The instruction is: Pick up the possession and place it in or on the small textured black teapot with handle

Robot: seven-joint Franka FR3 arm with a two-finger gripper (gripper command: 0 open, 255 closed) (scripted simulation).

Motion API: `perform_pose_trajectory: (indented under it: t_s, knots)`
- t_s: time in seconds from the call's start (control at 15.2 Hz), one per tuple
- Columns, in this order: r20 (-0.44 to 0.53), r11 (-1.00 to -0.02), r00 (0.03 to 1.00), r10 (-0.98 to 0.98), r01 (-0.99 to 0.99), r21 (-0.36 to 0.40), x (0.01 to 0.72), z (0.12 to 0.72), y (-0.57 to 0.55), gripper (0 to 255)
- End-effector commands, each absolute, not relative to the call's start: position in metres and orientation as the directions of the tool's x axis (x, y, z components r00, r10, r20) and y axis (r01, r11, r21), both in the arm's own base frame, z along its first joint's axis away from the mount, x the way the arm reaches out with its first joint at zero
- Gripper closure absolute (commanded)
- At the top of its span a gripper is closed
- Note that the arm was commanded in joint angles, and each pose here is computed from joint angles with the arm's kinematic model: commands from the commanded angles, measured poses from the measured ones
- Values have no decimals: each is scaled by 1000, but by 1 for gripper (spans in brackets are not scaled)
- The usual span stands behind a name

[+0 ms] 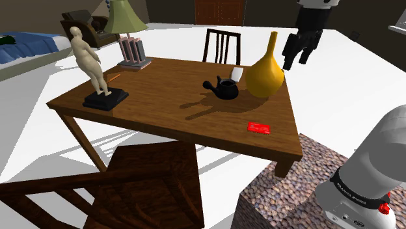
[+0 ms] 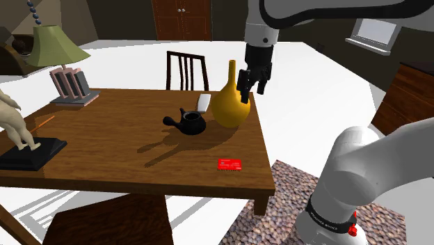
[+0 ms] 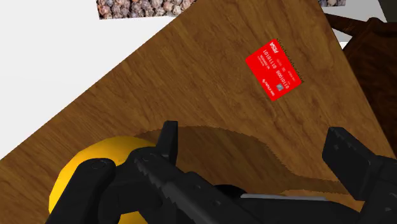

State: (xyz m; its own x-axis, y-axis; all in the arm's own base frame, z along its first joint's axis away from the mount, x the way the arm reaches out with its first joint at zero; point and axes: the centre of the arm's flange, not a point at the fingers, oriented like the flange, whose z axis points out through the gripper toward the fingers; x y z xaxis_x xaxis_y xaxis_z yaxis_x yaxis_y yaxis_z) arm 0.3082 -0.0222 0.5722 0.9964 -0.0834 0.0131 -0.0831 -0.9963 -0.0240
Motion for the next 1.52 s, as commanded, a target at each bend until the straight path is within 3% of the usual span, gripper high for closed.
perform_pose_trajectory:
  t_s: [0.0,0.53,1.06,1.45]
  knots:
    - [13,-996,996,-83,-83,-24,308,572,-22,0]
    - [-263,-974,943,205,222,39,376,473,35,0]
    - [-525,-859,735,430,512,13,394,357,97,0]
    - [-550,-842,704,449,540,5,381,322,96,0]
